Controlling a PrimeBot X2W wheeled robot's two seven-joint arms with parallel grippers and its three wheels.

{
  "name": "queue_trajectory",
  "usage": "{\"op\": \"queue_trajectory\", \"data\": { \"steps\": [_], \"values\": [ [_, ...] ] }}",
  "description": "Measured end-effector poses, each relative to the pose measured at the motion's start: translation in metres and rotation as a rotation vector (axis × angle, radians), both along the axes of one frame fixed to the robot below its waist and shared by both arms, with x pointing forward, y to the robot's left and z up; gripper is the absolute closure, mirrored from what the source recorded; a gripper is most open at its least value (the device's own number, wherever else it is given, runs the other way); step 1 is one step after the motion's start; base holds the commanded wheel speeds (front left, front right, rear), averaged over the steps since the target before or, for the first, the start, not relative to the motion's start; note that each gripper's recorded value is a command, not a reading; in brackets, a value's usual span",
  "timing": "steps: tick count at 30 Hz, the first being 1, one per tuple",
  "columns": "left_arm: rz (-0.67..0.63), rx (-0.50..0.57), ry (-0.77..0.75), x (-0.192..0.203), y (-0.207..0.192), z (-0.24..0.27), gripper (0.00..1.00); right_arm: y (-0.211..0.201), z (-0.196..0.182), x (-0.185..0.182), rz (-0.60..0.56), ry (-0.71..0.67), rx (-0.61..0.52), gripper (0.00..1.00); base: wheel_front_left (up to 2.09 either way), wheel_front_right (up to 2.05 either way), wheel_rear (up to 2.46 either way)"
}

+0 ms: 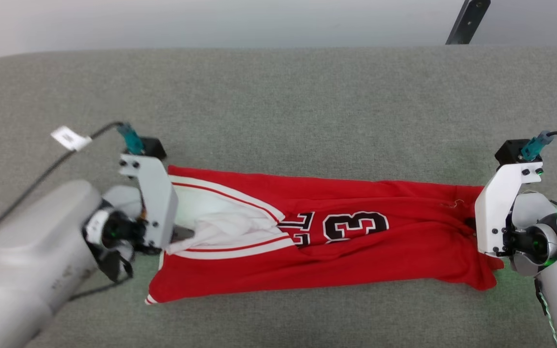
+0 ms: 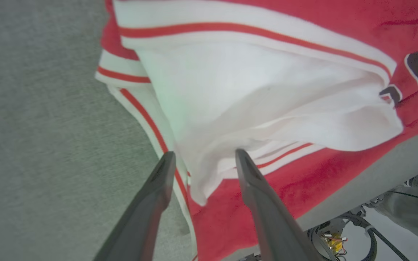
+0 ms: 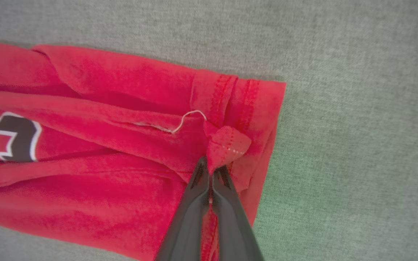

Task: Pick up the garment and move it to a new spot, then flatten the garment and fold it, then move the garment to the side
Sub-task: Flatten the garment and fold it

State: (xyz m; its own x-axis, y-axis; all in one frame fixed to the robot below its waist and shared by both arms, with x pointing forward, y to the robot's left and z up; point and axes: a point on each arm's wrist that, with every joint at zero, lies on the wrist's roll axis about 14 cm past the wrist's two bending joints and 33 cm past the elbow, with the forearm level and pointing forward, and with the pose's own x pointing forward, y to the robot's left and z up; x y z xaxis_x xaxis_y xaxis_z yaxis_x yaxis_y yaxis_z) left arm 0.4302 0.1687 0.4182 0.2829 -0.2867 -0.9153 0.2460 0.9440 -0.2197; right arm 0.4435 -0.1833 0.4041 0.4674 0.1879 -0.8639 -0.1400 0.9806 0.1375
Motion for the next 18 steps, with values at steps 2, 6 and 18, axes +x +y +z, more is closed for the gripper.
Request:
{"op": "queue_trajectory", "data": {
  "steps": [2,6,18],
  "values": [
    [0.020,0.023,-0.018,0.004,0.010,0.011,0.00,0.001,0.000,-0.001,0.000,0.003,-0.002,1.00,0.00,0.00,0.00],
    [0.047,0.074,-0.096,0.010,0.026,0.033,0.00,0.003,0.000,-0.005,0.000,0.011,0.003,1.00,0.00,0.00,0.00],
    [0.132,-0.031,-0.444,0.008,0.032,0.068,0.00,0.006,0.004,-0.013,0.003,-0.011,-0.007,0.00,0.00,0.00,0.00]
  ]
}}
